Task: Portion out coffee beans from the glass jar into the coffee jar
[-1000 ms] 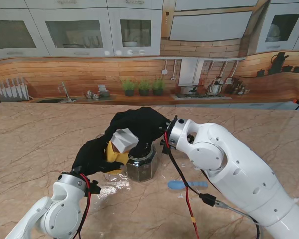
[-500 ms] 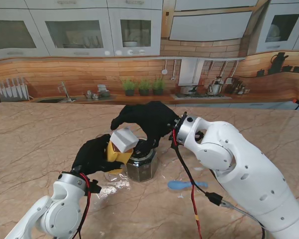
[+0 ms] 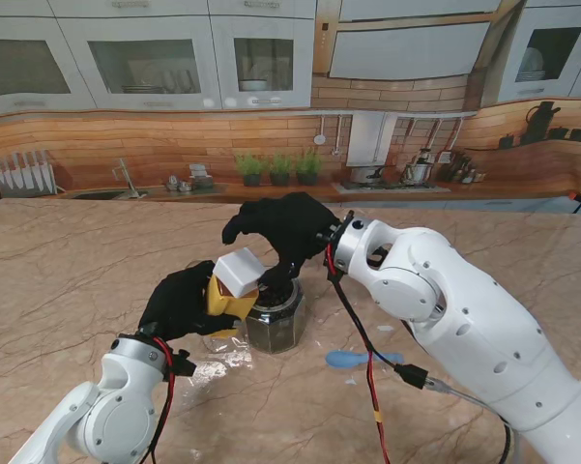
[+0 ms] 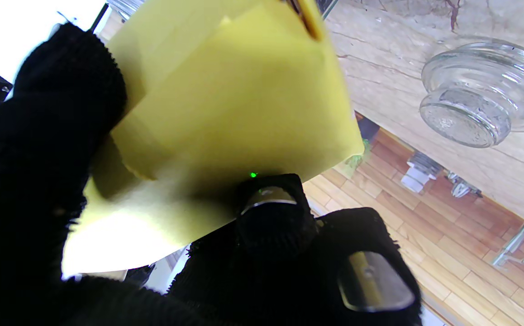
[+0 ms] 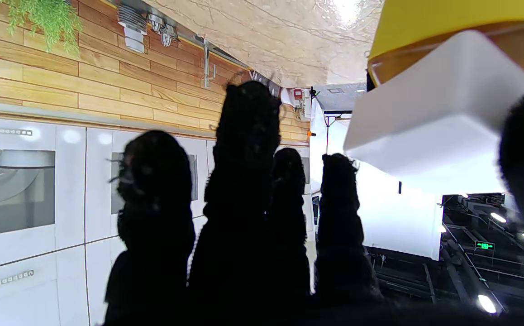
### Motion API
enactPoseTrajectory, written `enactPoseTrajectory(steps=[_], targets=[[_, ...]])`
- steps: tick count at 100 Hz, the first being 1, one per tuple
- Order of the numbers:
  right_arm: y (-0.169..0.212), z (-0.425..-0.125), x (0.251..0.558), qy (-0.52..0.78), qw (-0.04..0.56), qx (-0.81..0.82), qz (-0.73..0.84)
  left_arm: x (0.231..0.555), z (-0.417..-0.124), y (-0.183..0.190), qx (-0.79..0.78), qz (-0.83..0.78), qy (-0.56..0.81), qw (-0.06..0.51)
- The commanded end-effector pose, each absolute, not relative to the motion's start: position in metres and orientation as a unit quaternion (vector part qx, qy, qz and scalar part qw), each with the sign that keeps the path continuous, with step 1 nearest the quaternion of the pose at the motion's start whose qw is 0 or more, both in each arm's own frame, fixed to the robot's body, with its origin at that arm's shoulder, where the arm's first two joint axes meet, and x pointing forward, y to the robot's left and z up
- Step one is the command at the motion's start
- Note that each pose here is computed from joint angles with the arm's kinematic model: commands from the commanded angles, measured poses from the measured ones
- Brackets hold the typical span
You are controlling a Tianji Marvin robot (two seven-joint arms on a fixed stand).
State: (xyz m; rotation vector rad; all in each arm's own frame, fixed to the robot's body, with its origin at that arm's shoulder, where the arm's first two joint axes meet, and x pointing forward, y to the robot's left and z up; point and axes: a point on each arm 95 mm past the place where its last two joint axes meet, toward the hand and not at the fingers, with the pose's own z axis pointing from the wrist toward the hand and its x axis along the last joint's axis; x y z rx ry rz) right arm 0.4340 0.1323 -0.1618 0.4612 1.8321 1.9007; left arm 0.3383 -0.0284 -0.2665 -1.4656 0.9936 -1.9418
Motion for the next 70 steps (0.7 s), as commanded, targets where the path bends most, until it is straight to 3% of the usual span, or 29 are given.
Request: enactPoseTrajectory(steps=[1,70], targets=[[0.137,-0.160,0.436,0.661,0.228,0.168,0.695,0.336,-0.266,-0.029,-0.539,-0.717,0.363,0.252],[0.143,-0.157,0.433,0.656,0.224,0.168,0.701,0.336,-0.267,-0.028,-0.540,-0.717,0.360,0.254]])
